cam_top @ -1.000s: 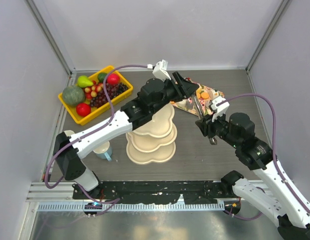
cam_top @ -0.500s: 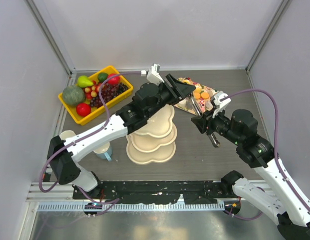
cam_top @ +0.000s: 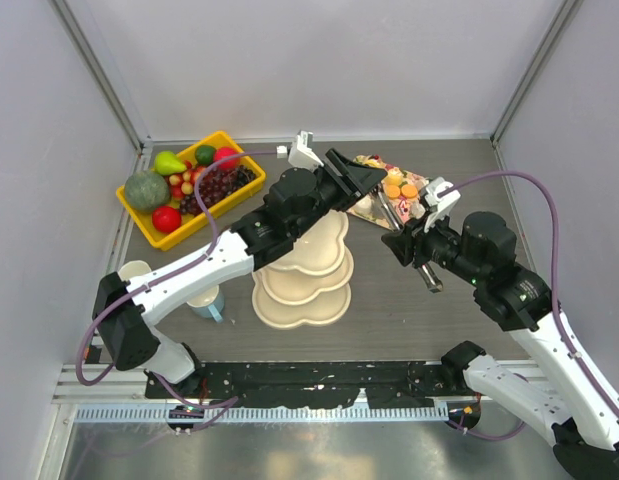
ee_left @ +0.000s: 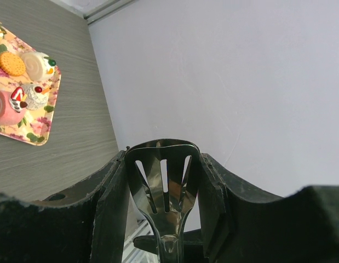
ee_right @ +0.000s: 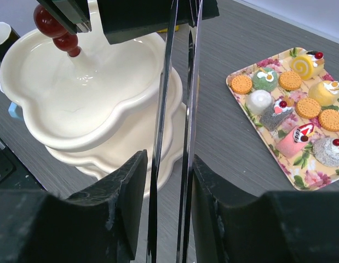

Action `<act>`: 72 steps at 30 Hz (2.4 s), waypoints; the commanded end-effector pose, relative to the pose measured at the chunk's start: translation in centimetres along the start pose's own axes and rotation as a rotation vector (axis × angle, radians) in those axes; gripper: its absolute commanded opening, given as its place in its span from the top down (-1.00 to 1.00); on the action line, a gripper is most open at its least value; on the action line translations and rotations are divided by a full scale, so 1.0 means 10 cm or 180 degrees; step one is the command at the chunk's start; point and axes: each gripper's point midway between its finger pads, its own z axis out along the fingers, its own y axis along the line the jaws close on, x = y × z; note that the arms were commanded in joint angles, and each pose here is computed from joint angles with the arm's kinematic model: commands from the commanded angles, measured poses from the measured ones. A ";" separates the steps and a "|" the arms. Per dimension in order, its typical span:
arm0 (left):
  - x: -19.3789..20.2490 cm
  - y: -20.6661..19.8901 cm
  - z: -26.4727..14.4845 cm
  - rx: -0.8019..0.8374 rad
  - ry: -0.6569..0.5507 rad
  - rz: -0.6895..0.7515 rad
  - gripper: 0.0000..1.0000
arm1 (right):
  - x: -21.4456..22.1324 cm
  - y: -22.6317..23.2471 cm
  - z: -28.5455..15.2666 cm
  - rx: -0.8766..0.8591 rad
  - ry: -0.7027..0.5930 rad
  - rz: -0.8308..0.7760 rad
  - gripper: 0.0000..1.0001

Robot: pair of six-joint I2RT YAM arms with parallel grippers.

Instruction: Serve the afternoon tea

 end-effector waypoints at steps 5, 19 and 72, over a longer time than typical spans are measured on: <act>-0.21 -0.25 -0.04 0.0167 -0.0217 -0.0111 1.00 | -0.18 0.03 -0.12 -0.0012 -0.0067 -0.0135 0.14; -0.18 -0.18 -0.04 0.0116 -0.0189 -0.0069 1.00 | -0.22 0.03 -0.18 0.0007 -0.0078 -0.0136 0.23; -2.07 1.74 -3.56 -0.2729 -0.1907 0.3567 -0.99 | 0.94 -1.50 0.40 0.1983 0.1744 0.0256 0.03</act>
